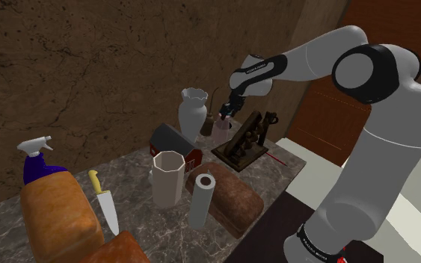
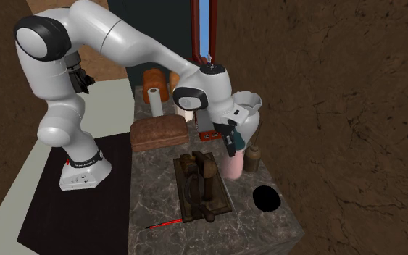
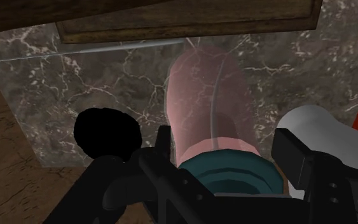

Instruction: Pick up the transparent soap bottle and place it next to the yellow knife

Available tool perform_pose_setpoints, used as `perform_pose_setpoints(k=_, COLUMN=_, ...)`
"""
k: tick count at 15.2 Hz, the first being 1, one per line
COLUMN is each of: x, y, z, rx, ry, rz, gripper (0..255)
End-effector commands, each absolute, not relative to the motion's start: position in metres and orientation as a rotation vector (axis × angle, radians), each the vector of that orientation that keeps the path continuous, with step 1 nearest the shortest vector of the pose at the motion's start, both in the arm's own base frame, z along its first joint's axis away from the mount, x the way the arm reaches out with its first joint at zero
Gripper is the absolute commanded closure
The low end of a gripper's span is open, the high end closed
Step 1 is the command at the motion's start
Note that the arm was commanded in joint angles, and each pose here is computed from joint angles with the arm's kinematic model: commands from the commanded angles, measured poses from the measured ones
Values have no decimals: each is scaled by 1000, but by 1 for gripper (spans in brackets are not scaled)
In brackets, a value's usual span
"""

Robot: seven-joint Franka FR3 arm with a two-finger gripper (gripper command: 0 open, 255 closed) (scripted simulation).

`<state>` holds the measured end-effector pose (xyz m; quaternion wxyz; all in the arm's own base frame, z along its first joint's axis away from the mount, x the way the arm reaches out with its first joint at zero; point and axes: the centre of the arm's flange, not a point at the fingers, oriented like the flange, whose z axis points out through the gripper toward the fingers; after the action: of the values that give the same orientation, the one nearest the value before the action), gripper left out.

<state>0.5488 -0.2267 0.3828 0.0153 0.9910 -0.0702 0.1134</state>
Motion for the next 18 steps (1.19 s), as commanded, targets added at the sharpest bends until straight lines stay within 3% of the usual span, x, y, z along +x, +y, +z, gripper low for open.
perform_pose_setpoints(k=1, x=549, y=-227, z=394, rx=3083, ry=-219, rz=353, gripper=255)
perform_pose_setpoints(k=18, x=549, y=-227, z=484, rx=3083, ry=-219, rz=353, gripper=255)
